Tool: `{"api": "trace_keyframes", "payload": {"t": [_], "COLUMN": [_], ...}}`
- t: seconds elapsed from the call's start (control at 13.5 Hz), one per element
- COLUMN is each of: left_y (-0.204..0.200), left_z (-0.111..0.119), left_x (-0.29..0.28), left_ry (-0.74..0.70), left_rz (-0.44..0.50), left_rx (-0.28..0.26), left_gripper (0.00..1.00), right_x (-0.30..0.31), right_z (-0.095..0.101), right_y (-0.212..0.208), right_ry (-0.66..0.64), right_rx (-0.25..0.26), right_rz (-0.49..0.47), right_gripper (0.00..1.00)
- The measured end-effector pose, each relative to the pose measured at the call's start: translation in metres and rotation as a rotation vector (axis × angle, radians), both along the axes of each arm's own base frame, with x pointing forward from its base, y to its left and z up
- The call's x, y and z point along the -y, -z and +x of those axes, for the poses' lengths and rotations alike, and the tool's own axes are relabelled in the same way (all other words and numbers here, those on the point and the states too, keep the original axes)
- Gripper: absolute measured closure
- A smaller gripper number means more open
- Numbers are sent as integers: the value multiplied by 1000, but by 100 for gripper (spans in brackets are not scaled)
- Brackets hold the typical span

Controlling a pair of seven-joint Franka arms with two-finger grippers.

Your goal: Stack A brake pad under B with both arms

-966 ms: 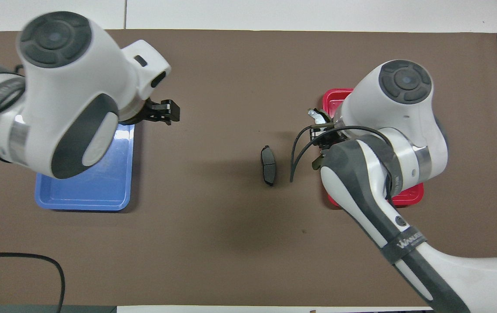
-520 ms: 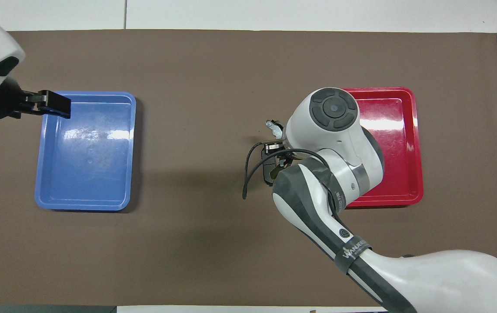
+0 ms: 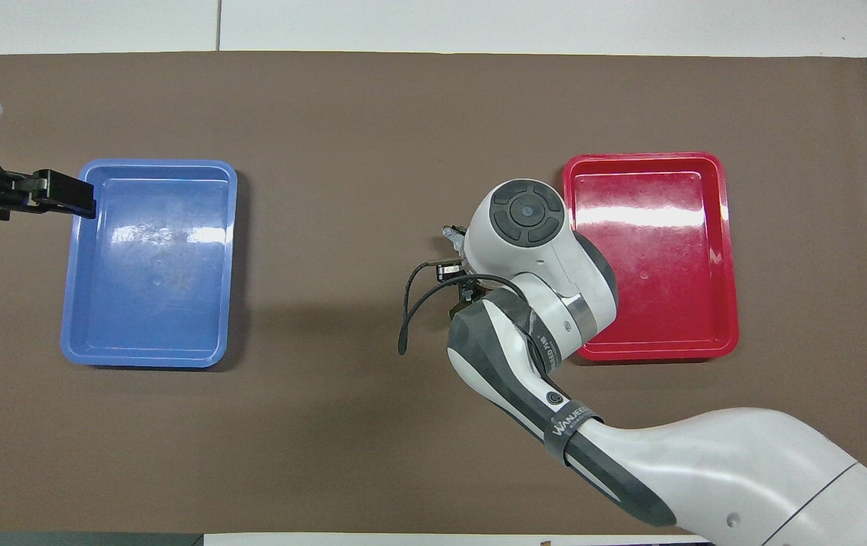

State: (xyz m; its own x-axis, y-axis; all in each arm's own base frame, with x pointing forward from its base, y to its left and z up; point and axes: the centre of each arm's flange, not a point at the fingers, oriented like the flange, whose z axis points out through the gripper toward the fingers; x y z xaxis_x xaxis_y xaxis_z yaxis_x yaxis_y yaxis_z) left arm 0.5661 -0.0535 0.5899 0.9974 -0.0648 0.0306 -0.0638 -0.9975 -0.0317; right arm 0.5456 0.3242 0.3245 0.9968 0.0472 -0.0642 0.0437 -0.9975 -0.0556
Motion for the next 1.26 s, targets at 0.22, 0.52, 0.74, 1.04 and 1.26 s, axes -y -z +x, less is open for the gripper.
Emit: {"api": "trace_keyframes", "payload": {"t": [0.22, 0.52, 0.74, 1.04, 1.26], "left_y": [6, 5, 6, 5, -1], "left_z": [-7, -11, -11, -10, -10], "left_x": [-1, -4, -6, 3, 12], "left_ry": [0, -4, -6, 9, 21], "left_rz": [-2, -4, -4, -6, -6], "left_rx": [-12, -10, -12, 3, 17], "left_gripper": [0, 0, 0, 0, 0], "right_x": [1, 4, 5, 5, 5], "right_z": [-4, -8, -11, -12, -14], "right_y": [6, 14, 18, 19, 19], "right_ry": [-3, -19, -23, -24, -25], "right_rx": [-12, -18, -22, -24, -24], "right_rz": [-8, -33, -40, -42, -43], "right_gripper": [59, 59, 59, 59, 58]}}
